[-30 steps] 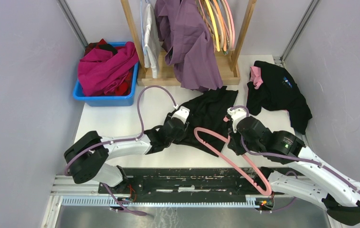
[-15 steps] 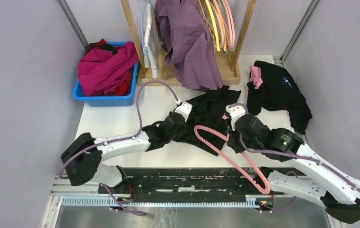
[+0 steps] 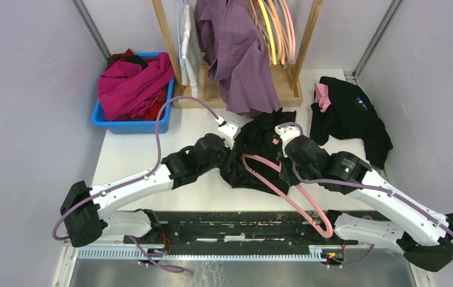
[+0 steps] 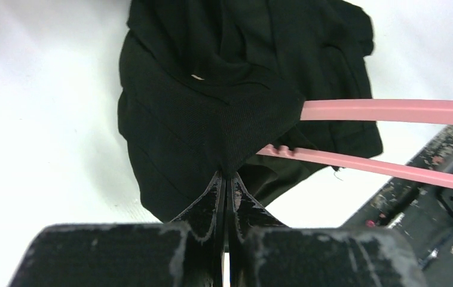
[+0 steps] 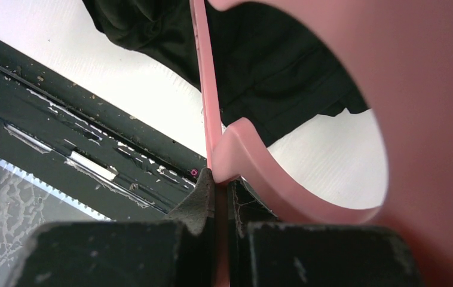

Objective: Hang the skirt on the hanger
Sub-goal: Hang the skirt on the hanger.

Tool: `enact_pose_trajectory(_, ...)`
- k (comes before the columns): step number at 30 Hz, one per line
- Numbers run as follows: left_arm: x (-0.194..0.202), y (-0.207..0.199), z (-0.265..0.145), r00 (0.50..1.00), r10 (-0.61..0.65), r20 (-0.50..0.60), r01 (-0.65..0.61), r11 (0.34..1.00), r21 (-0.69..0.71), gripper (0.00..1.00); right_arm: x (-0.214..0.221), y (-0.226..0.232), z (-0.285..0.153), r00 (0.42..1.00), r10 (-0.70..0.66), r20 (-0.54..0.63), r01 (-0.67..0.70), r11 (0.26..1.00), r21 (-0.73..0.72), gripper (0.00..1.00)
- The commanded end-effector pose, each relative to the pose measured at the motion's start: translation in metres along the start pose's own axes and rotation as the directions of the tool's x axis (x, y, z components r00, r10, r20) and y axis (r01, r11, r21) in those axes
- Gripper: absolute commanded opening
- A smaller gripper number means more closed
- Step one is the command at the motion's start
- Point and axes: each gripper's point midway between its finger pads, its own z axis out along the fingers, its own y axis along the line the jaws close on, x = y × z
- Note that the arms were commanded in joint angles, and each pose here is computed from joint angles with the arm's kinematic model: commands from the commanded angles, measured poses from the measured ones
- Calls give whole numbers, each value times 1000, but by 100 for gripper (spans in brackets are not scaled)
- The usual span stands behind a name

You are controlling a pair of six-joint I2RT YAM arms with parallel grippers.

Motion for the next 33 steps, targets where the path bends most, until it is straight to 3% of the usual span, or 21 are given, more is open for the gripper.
enact_pose_trajectory(1, -37, -37, -24, 994, -98, 47, 88, 980, 178, 4, -23, 6, -8, 996, 23, 81, -24, 1000, 4, 1)
enact_pose_trajectory(10, -102, -98, -75, 974, -205, 98, 131, 858, 497, 6, -31, 5, 3, 989, -1, 151, -4, 999, 32, 1)
enact_pose_trajectory(18, -142, -137, -113, 963, -247, 108, 108, 723, 682, 7, -57, 16, -3, 939, 3, 344, 17, 998, -54, 1)
enact_pose_trajectory(26, -159, -162, -151, 960, -262, 102, 89, 629, 772, 9, -73, 23, -6, 861, 0, 509, 68, 991, -115, 1)
enact_pose_trajectory(33, -169, -176, -189, 956, -271, 113, 60, 559, 827, 10, -86, 22, -55, 747, 25, 664, 127, 975, -180, 1)
